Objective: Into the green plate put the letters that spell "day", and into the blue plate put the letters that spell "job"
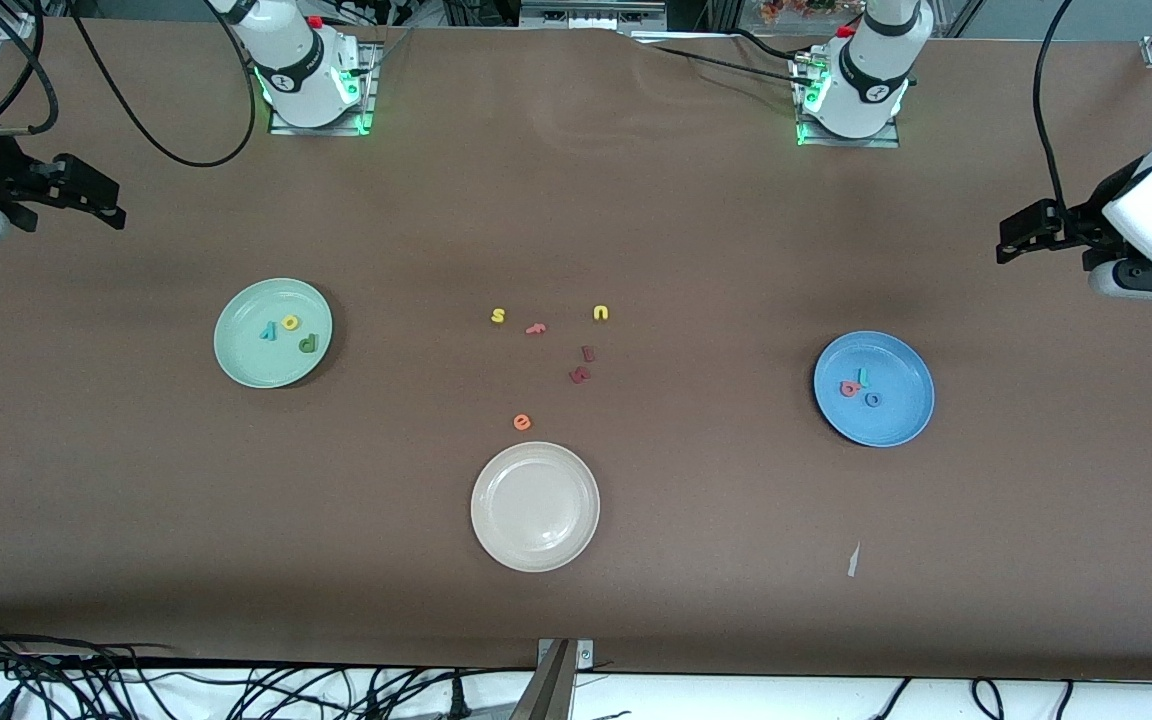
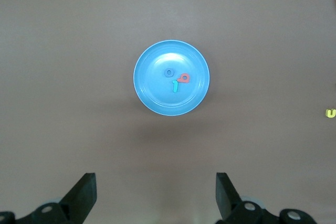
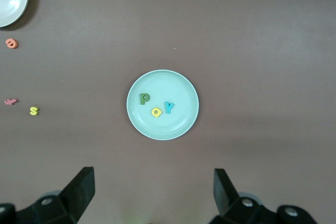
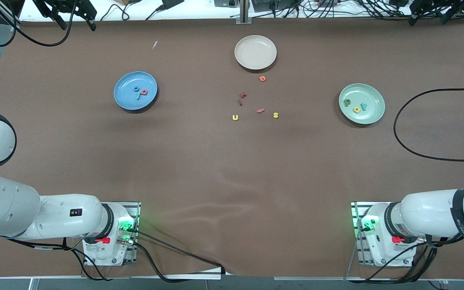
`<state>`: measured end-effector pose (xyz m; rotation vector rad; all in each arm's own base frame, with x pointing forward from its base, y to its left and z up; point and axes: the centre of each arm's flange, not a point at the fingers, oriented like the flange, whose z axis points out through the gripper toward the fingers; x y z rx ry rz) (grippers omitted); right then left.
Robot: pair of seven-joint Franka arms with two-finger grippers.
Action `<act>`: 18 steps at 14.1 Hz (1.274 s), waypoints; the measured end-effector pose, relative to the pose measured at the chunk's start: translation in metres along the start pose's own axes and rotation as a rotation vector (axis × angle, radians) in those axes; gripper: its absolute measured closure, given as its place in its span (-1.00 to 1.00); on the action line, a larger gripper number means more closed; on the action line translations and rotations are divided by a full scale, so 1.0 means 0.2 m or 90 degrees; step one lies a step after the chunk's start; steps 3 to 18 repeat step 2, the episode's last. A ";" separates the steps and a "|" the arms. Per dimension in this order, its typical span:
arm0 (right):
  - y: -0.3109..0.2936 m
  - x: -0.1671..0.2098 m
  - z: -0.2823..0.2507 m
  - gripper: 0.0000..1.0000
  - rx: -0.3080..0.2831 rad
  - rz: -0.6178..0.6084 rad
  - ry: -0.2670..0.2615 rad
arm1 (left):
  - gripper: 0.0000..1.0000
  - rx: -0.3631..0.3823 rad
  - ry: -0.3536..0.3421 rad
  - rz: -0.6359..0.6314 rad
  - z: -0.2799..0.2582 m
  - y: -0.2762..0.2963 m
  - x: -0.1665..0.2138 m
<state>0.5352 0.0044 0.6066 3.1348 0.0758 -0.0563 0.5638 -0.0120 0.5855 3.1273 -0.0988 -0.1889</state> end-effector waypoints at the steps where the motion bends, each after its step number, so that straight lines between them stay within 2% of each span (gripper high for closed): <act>1: 0.00 0.00 0.00 -1.00 0.000 0.000 0.000 | -1.00 0.000 0.000 -0.001 0.00 0.00 0.00; 18: 0.00 0.00 0.00 -1.00 0.000 0.000 0.000 | -1.00 0.000 0.000 -0.002 0.00 -0.01 0.00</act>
